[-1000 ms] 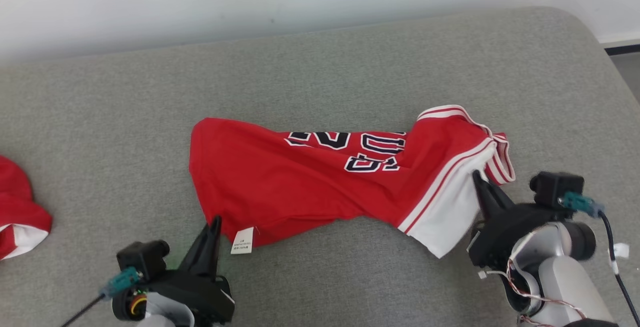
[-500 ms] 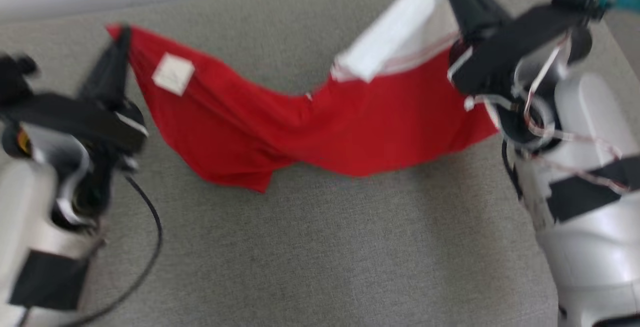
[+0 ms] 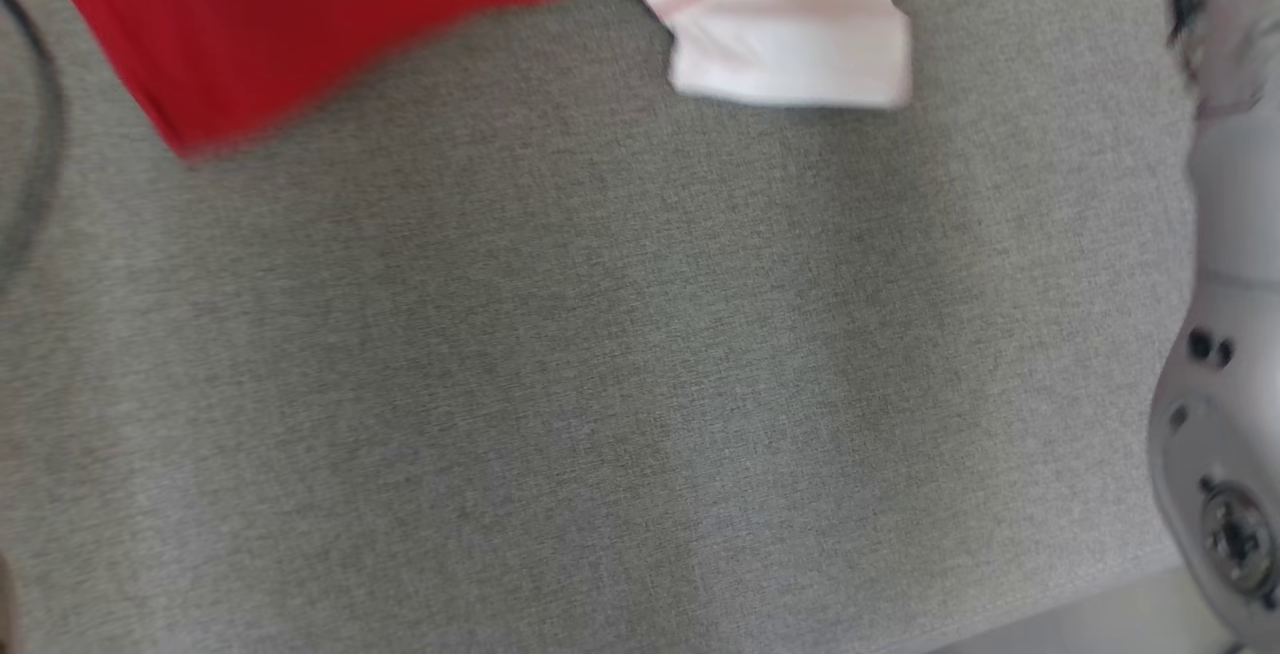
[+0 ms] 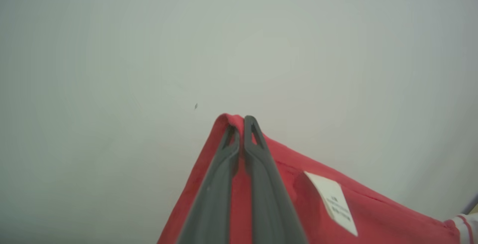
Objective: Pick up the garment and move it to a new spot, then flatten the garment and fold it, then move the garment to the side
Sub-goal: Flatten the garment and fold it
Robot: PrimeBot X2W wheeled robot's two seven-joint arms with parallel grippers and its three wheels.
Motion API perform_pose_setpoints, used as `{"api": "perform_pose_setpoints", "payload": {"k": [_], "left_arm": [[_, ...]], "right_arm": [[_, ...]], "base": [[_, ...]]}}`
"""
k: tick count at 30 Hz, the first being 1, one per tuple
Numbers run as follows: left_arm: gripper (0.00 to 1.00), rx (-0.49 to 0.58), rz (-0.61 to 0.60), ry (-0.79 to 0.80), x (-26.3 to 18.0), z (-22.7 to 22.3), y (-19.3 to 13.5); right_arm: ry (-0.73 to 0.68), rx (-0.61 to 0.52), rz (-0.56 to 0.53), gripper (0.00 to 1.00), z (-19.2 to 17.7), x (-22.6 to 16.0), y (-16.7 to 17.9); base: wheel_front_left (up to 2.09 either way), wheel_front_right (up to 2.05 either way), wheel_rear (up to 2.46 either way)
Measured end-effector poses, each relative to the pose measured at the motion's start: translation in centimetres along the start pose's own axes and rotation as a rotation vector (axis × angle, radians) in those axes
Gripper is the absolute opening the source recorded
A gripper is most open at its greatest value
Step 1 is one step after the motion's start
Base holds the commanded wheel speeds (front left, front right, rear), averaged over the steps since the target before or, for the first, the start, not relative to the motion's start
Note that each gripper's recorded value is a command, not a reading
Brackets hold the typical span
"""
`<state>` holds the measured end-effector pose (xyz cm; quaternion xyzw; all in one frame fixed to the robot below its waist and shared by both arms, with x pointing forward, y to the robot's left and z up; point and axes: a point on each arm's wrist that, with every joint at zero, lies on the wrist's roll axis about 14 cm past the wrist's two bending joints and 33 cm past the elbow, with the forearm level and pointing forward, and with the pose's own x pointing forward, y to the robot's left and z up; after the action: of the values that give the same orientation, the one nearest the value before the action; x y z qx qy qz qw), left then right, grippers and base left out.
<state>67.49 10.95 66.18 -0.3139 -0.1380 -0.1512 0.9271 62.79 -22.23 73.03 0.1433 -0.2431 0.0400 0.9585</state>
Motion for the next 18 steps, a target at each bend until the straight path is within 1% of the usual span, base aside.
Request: {"api": "perform_pose_setpoints", "payload": {"k": [2, 3, 5, 8, 10, 12, 15, 16, 18], "left_arm": [[0.0, -0.028, 0.018, -0.103, 1.2, 2.3, 0.4], [0.0, -0.052, 0.016, -0.189, 2.0, 4.3, 0.3], [0.0, -0.053, 0.004, -0.248, 2.6, 5.8, 0.0], [0.0, -0.061, -0.021, -0.317, 3.1, 7.4, -0.4], [0.0, -0.076, -0.035, -0.336, 3.4, 7.5, -0.3], [0.0, -0.081, -0.053, -0.345, 3.5, 7.2, -0.1], [0.0, -0.091, -0.039, -0.33, 3.5, 5.7, 1.2], [0.0, -0.085, -0.03, -0.319, 3.5, 5.0, 1.8], [0.0, -0.073, -0.001, -0.295, 3.2, 3.8, 3.5]], "right_arm": [[-0.081, 0.017, -0.021, 0.0, 1.4, 1.0, -0.7], [-0.146, 0.057, -0.029, 0.0, 2.7, 1.8, -0.9], [-0.199, 0.082, -0.033, 0.0, 4.1, 2.4, -0.9], [-0.257, 0.079, -0.023, 0.0, 5.8, 3.3, -0.7], [-0.308, 0.089, -0.023, 0.0, 7.0, 3.5, -0.8], [-0.394, 0.08, -0.018, 0.0, 9.2, 3.4, -0.9], [-0.494, 0.052, 0.002, 0.0, 11.2, 2.8, -0.7], [-0.502, 0.037, 0.012, 0.0, 11.0, 2.7, -0.4], [-0.446, 0.008, 0.018, 0.0, 8.2, 2.8, -0.4]], "base": [[0.0, 0.0, 0.0], [0.0, 0.0, 0.0], [0.0, 0.0, 0.0], [0.0, 0.0, 0.0], [0.0, 0.0, 0.0], [0.0, 0.0, 0.0], [0.0, 0.0, 0.0], [0.0, 0.0, 0.0], [0.0, 0.0, 0.0]]}}
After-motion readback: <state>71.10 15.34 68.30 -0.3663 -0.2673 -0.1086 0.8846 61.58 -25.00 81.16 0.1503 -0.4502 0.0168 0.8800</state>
